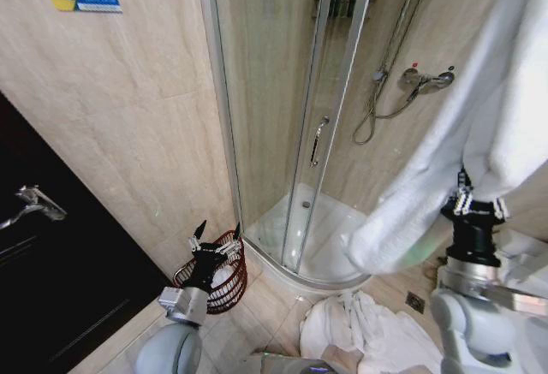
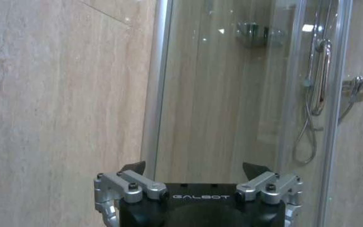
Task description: Discard the used towel into the hamper.
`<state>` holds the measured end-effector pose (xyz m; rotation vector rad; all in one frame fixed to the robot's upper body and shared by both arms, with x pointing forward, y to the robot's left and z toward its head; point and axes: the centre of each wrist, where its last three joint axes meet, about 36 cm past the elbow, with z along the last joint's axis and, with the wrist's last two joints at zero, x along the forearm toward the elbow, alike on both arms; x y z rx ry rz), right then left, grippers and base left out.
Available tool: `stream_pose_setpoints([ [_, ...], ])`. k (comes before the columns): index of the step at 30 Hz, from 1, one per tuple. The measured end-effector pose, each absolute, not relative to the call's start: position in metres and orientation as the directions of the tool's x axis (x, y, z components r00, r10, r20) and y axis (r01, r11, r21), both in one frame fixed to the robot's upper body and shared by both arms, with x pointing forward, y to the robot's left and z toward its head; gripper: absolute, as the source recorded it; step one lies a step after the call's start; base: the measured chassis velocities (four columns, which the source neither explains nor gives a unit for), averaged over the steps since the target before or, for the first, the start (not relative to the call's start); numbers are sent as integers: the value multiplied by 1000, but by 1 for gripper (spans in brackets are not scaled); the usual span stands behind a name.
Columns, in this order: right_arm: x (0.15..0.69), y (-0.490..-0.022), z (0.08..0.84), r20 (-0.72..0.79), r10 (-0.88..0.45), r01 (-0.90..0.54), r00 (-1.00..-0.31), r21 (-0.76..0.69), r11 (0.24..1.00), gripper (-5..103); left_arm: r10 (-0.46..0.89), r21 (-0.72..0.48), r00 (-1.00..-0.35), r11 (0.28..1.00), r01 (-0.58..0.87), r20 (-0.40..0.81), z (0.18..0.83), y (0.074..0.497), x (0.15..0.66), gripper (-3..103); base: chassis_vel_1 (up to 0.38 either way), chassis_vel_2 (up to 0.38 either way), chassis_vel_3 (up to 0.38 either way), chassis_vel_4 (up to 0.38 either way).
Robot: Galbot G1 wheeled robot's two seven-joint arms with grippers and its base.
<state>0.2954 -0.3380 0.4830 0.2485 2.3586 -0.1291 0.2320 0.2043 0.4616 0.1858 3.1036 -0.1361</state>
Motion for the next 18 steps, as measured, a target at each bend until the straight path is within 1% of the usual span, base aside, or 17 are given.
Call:
stream_pose_setpoints([
  [5,294,-340,462,-693,181,244,-697,8,970,11,118,-85,-992,989,120,-35,462,204,232,100,0,0,0,0],
  [10,291,-326,433,-659,199,236,-726,34,971,11,118,-85,-992,989,120,-35,462,204,232,100,0,0,0,0],
  [14,289,-319,423,-650,198,233,-733,34,972,11,118,-85,-992,989,120,-35,462,204,232,100,0,0,0,0],
  [17,288,-317,428,-661,189,233,-726,22,972,11,118,-85,-992,989,120,-35,462,204,232,100,0,0,0,0],
  [18,289,-316,441,-690,169,231,-704,3,973,11,118,-85,-992,989,120,-35,462,204,232,100,0,0,0,0],
])
